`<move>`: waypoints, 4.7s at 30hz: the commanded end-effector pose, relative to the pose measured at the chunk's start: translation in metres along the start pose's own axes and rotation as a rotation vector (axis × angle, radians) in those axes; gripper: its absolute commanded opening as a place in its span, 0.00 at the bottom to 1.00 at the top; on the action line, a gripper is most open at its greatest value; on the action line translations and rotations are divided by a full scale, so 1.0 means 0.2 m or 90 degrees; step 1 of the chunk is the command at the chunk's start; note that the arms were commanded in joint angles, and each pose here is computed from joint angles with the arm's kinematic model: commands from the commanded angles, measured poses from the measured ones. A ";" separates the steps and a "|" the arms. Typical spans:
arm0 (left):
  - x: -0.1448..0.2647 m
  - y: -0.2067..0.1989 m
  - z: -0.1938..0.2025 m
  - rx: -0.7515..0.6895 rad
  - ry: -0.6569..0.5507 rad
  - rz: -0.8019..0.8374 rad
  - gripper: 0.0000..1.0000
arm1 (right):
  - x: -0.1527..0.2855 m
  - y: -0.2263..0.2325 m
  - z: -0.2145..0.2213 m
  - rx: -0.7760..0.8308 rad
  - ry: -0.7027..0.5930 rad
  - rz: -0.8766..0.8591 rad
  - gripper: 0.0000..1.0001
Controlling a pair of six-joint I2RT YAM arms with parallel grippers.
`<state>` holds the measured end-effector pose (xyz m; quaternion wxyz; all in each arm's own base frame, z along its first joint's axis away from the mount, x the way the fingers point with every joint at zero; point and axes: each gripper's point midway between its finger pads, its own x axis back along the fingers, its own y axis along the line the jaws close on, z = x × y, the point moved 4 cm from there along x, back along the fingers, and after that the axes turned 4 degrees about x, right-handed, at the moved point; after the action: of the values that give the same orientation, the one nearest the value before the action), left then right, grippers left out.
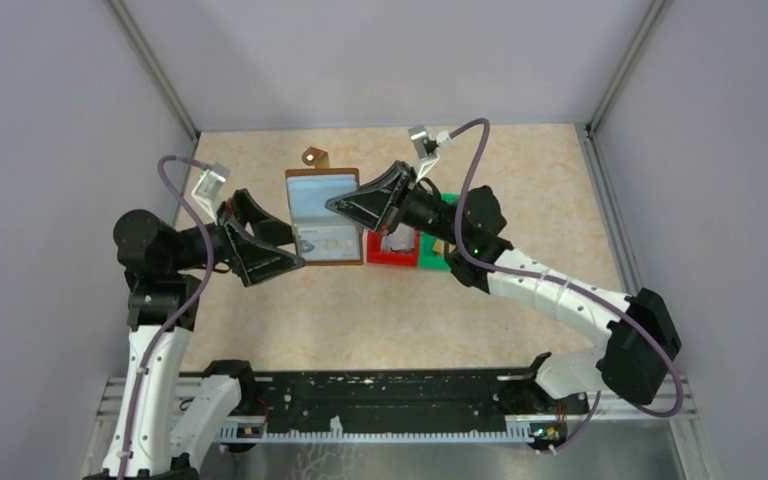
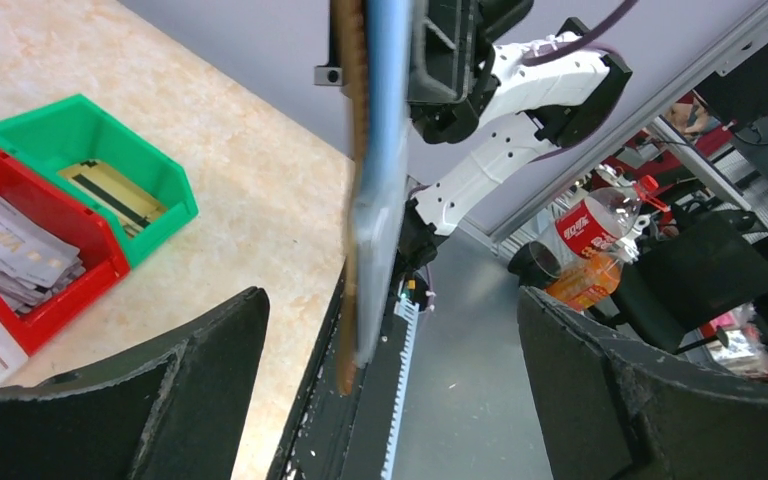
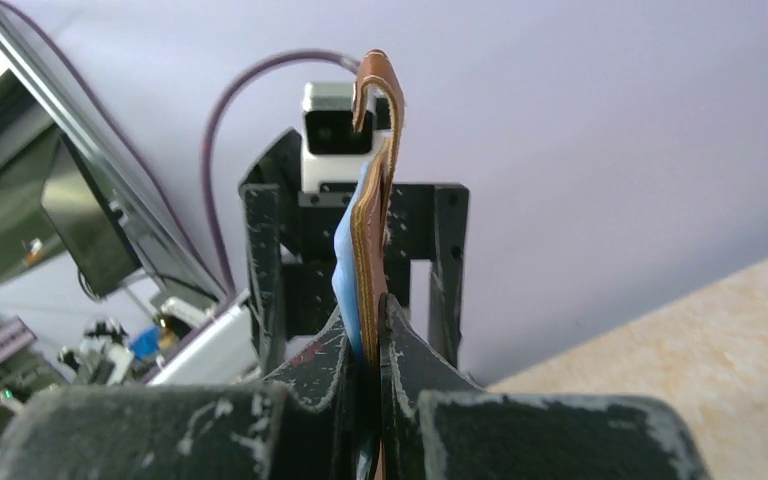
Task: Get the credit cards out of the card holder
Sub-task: Place the credit card in the storage box, then remove the credit card from the card holder.
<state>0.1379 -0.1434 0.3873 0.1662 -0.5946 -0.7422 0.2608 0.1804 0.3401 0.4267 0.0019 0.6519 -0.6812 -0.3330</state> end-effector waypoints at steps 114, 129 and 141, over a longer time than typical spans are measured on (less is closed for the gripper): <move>-0.02 -0.07 -0.13 -0.056 -0.024 0.039 0.16 | 0.19 0.05 -0.04 -0.074 -0.162 0.034 0.49; 0.00 -0.02 -0.07 -0.130 0.051 0.044 0.05 | 0.20 0.07 -0.11 0.176 0.188 0.097 0.99; 0.01 -0.03 -0.03 -0.158 0.079 0.065 0.05 | 0.17 0.13 0.01 0.159 0.321 -0.057 0.98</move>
<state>0.1412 -0.1418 0.3915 0.1418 -0.6472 -0.7303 0.1667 0.1713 0.3114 0.3967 0.1145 0.6811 -0.7167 -0.0962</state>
